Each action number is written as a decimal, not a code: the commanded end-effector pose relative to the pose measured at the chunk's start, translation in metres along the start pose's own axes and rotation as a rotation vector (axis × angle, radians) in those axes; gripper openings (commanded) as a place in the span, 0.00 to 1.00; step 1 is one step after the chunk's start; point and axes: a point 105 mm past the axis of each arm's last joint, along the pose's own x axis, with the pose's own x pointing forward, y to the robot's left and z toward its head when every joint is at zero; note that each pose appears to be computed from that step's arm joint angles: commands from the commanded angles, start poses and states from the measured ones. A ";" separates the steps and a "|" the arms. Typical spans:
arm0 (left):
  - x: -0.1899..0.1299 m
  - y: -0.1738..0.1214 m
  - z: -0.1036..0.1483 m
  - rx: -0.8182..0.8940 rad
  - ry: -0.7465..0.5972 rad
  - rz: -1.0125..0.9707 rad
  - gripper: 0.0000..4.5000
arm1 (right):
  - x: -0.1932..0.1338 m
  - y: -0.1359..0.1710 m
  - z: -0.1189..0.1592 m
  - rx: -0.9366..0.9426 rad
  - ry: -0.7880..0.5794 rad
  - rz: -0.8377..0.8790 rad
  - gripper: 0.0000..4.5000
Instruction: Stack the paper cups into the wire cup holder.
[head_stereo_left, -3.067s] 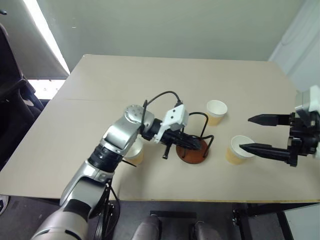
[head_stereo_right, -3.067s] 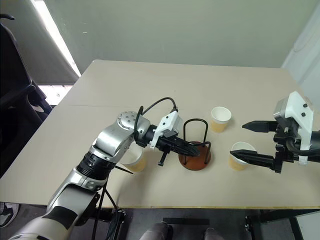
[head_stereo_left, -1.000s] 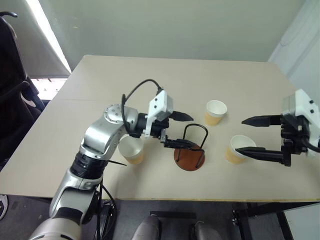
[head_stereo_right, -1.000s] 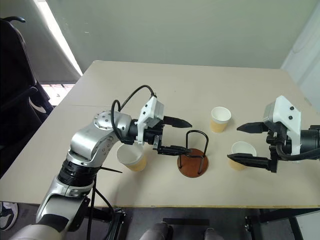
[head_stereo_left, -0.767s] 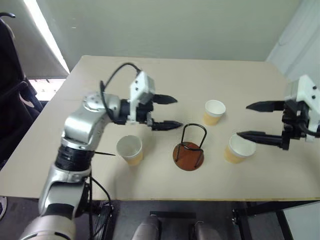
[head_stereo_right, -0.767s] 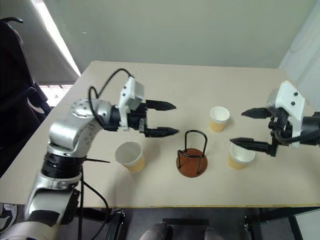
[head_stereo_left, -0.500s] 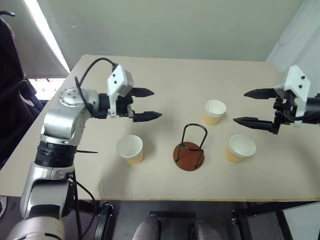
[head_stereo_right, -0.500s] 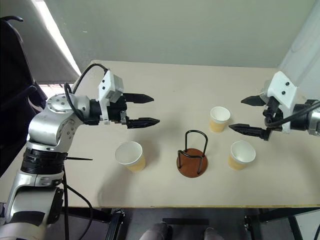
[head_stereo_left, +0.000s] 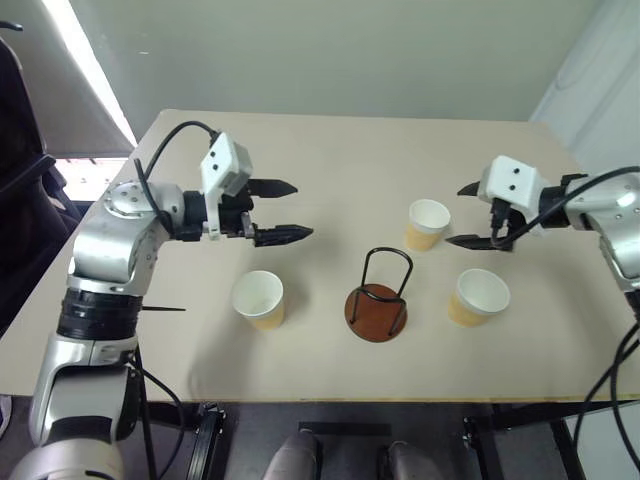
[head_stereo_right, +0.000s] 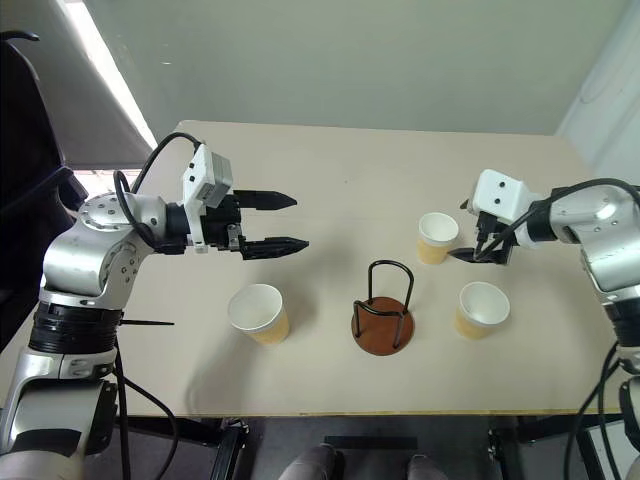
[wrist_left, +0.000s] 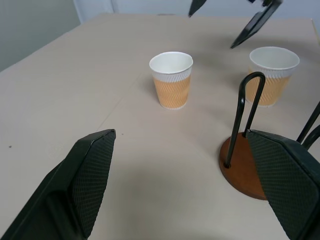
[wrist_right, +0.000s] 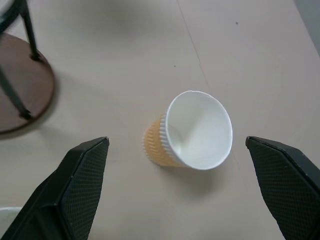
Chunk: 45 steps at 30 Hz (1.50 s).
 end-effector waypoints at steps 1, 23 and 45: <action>-0.007 0.003 0.010 0.042 -0.021 0.014 1.00 | 0.002 -0.007 0.000 -0.081 0.037 0.008 1.00; -0.006 0.001 0.008 0.051 -0.018 0.017 1.00 | 0.039 -0.013 -0.018 -0.160 0.105 0.053 1.00; -0.002 -0.002 0.006 0.059 -0.006 -0.018 1.00 | 0.034 0.002 -0.007 -0.138 0.054 0.147 0.00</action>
